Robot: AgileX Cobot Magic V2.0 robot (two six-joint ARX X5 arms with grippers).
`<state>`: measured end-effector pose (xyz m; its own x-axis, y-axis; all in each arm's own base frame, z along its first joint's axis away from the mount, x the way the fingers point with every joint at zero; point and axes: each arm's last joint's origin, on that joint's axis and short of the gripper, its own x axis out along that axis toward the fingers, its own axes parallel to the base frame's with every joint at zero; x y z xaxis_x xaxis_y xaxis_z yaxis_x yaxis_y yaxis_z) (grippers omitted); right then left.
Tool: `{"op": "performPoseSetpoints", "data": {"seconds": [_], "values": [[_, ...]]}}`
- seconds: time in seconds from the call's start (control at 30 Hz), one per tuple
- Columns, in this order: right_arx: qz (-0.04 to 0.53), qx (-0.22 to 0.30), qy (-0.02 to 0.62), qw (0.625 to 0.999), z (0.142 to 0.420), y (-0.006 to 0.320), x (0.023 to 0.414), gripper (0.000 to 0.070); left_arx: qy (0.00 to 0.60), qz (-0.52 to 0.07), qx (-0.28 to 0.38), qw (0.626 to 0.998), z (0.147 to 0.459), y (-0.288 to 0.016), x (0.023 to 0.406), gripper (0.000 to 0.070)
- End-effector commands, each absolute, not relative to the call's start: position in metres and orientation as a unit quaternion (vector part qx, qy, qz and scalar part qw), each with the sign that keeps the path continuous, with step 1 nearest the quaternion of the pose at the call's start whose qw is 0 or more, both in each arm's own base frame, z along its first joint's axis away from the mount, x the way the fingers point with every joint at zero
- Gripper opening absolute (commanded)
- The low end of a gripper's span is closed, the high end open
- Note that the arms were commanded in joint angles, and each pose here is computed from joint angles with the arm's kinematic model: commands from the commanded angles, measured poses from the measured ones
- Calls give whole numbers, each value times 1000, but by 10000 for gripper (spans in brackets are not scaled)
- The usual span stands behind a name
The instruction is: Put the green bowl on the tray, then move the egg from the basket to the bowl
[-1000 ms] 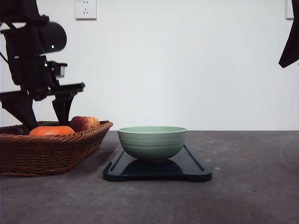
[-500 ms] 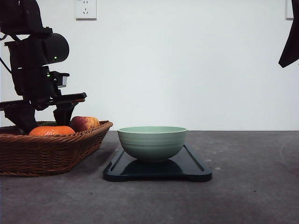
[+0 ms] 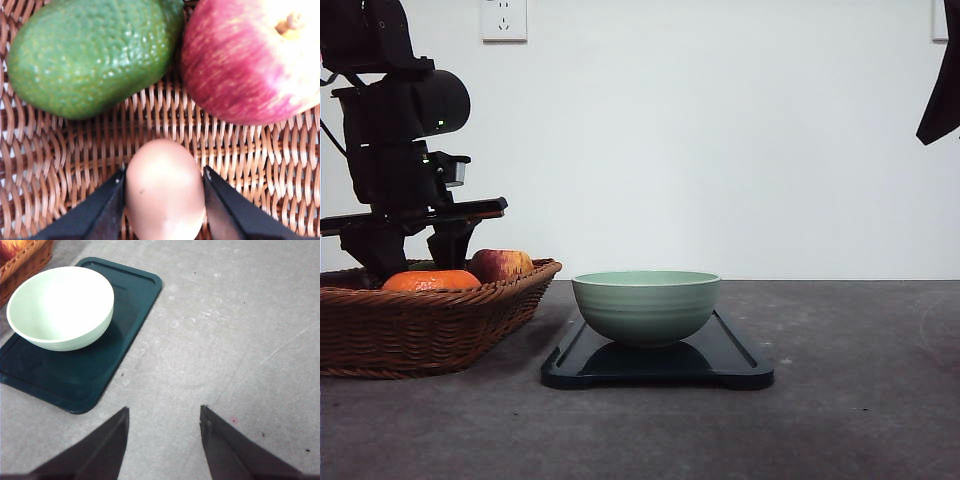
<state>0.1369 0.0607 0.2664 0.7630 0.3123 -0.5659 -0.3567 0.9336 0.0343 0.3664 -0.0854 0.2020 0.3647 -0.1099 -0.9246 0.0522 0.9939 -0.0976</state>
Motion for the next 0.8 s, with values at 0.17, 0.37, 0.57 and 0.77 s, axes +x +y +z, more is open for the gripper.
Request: {"op": "performPoseSetpoints", "data": {"seconds": [0.17, 0.37, 0.57, 0.77], "values": [[176, -29, 292, 940, 268, 61, 138, 272, 534, -63, -16, 843, 235, -85, 357, 198], [176, -29, 292, 940, 268, 61, 138, 272, 487, -98, -24, 867, 277, -88, 335, 197], [176, -29, 292, 940, 268, 62, 138, 272, 435, -197, -55, 877, 309, -108, 316, 195], [176, -29, 292, 940, 268, 62, 138, 272, 396, -315, -60, 861, 317, -150, 305, 194]]}}
